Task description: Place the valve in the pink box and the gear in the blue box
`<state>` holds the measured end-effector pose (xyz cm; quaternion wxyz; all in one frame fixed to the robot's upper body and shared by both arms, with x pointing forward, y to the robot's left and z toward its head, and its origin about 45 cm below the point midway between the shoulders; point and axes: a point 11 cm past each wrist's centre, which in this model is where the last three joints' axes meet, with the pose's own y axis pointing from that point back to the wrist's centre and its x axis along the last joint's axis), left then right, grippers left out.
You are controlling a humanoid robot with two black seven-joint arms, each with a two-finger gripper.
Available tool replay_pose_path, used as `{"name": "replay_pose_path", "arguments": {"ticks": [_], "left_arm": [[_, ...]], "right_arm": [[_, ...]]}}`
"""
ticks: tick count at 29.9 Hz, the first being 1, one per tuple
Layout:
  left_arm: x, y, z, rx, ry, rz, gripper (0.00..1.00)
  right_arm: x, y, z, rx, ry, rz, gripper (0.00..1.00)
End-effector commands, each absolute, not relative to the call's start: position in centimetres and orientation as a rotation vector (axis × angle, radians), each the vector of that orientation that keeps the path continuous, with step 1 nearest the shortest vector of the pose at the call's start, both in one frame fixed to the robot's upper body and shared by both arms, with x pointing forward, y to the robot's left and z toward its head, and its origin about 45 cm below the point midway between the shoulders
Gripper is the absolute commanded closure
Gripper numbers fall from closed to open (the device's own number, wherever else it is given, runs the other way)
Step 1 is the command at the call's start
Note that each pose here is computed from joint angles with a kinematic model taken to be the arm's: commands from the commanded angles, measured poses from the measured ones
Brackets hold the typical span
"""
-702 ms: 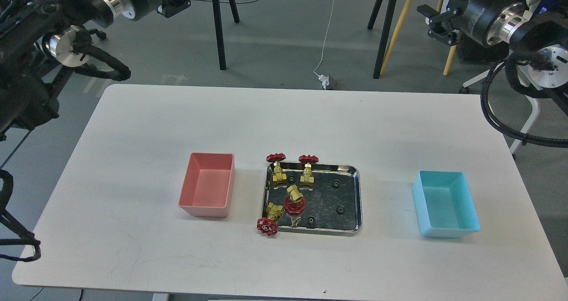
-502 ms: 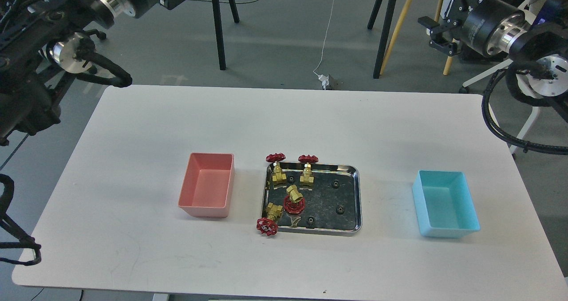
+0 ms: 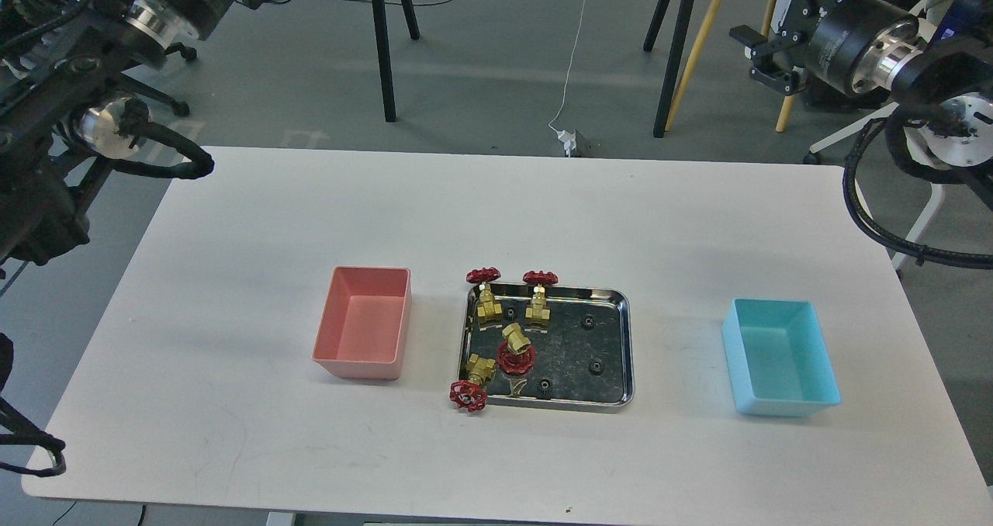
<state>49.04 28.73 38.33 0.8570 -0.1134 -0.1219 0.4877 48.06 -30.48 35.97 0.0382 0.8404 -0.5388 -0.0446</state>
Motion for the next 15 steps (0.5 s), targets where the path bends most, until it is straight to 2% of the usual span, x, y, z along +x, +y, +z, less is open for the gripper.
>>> {"name": "replay_pose_path", "arguments": {"ticks": [1, 5, 9, 15], "left_arm": [[48.3, 27.9, 37.7, -0.254, -0.202, 0.922, 0.0], [47.3, 28.1, 37.5, -0.234, -0.199, 0.879, 0.0], [46.2, 25.7, 35.7, -0.136, -0.234, 0.786, 0.01], [42.9, 21.1, 29.5, 0.112, -0.478, 0.725, 0.0]], "right_arm": [[48.1, -30.4, 36.1, 2.58, -1.652, -0.133, 0.0], [48.2, -30.5, 36.5, 2.582, -1.655, -0.123, 0.0], [48.1, -31.4, 37.6, 2.575, -1.663, -0.092, 0.0], [47.5, -32.2, 38.7, 2.623, -1.56, -0.054, 0.0]]}}
